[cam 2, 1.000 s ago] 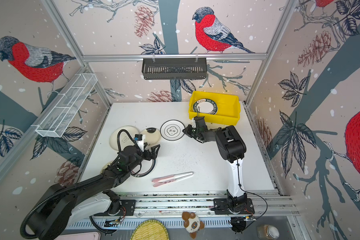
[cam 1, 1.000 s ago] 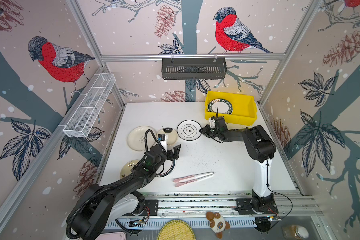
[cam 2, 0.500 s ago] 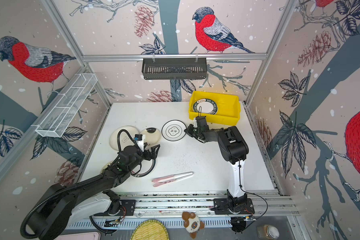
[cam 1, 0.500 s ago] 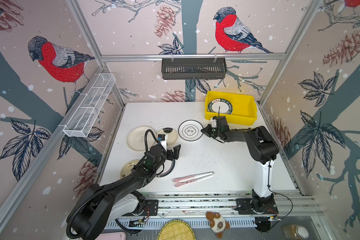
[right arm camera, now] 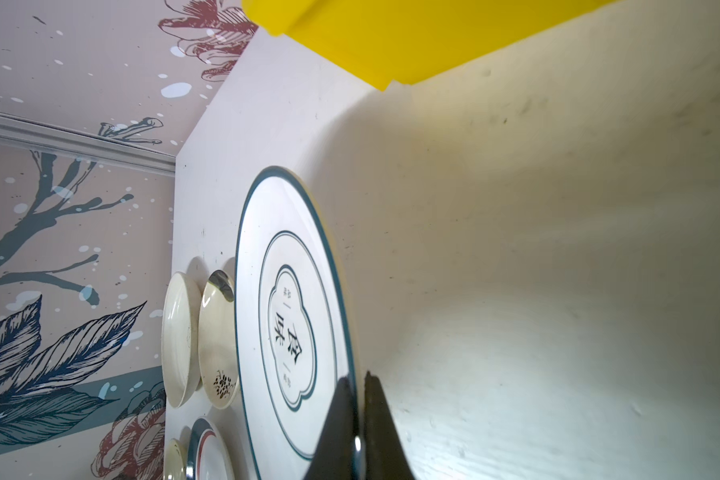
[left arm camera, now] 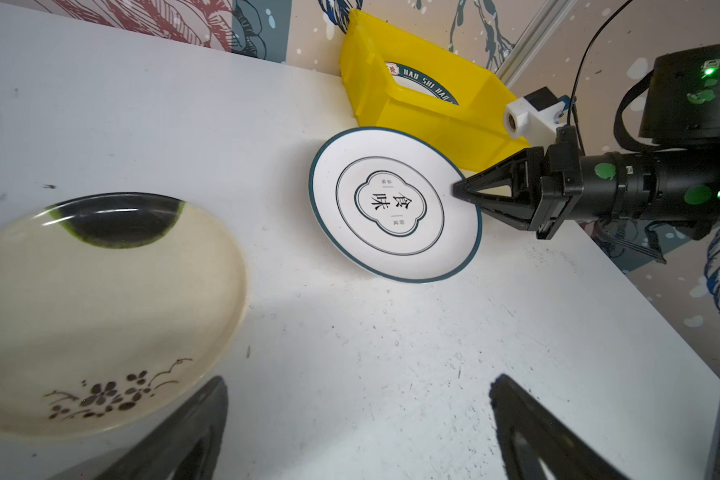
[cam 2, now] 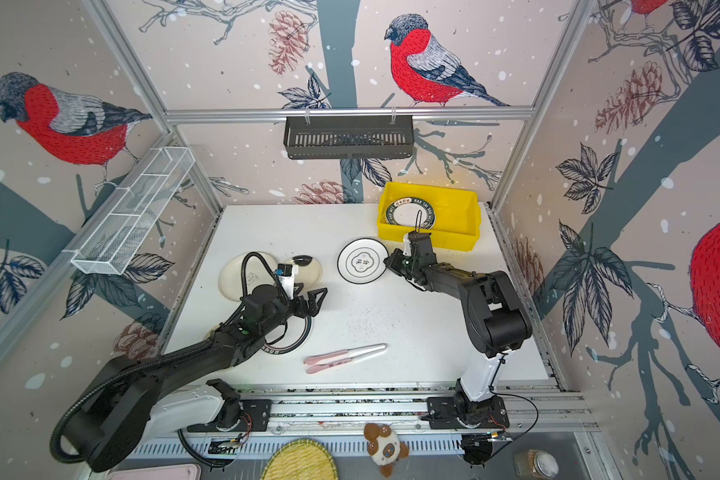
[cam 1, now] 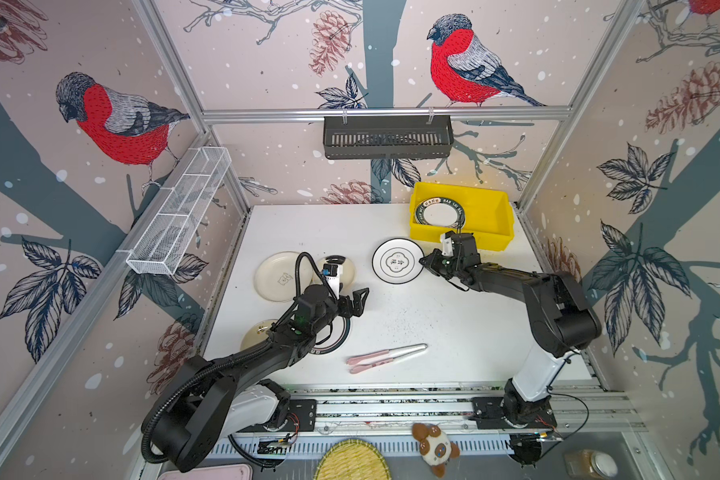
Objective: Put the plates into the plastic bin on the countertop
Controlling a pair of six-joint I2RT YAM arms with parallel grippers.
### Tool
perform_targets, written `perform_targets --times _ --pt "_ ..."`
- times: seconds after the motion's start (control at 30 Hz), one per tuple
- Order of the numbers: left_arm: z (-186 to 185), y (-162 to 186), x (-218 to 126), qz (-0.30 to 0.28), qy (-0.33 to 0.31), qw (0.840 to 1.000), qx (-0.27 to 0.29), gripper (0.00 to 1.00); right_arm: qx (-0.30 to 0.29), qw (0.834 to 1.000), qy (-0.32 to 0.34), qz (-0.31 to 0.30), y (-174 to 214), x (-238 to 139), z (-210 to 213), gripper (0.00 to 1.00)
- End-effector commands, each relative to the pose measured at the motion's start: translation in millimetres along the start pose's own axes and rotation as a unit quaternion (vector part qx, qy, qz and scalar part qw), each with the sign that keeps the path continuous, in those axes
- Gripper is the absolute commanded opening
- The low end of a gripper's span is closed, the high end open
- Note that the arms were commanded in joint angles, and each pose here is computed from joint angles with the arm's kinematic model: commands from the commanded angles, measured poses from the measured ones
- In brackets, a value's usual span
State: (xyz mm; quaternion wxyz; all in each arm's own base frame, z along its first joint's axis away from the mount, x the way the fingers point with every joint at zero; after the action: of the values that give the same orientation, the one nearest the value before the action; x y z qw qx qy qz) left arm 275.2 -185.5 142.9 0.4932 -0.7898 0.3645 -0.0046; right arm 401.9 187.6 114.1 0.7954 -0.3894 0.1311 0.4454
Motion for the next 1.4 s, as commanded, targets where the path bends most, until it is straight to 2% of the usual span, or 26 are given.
perform_targets --times 0.0,0.07,0.23,0.4,0.57,0.67,0.93,1.07,1.2,1.37 --pt "-13 -4 2 0.0 0.042 0.999 -0.007 0.98 -0.023 0.999 -0.006 -0.026 -15 -21 11 0.0" --pt "-18 -4 4 0.004 0.057 0.998 -0.015 0.98 -0.029 0.999 -0.009 -0.045 -26 -37 16 0.0" --pt "-45 -2 9 0.018 0.156 0.987 -0.021 0.98 -0.035 0.995 -0.016 -0.097 -60 -72 23 0.0" --pt "-55 1 18 0.041 0.196 0.979 -0.045 0.98 -0.026 0.989 -0.013 -0.146 -97 -98 11 0.0" --pt "-60 -2 19 0.038 0.213 0.975 -0.058 0.98 -0.015 0.982 0.002 -0.188 -132 -112 -15 0.0" --pt "-58 -6 22 0.037 0.195 0.979 -0.054 0.98 -0.013 0.98 0.006 -0.2 -151 -106 -26 0.0" --pt "-58 -24 16 0.017 0.16 0.986 -0.033 0.98 0.037 0.977 -0.012 -0.211 -198 -71 -74 0.0" --pt "-55 -29 10 0.007 0.141 0.99 -0.029 0.98 0.047 0.976 0.028 -0.208 -212 -55 -94 0.0" --pt "-52 -33 5 -0.004 0.124 0.992 -0.024 0.98 0.049 0.977 0.036 -0.204 -219 -38 -101 0.0" --pt "-51 -38 4 -0.01 0.115 0.993 -0.019 0.98 0.049 0.977 0.092 -0.184 -225 -16 -116 0.0"
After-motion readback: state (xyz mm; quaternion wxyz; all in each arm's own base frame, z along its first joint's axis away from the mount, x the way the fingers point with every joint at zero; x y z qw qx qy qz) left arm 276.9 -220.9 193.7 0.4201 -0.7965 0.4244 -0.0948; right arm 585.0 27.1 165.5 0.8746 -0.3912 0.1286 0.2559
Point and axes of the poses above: each gripper's point midway between its finger pads, its own x axis out along the fingers, its own z axis along the line the jaws close on, y = z × x, the point moved 3 cm from there along -x, back along the fingers, and after that the axes turned 8 degrees about -x, right-handed, at the moved point
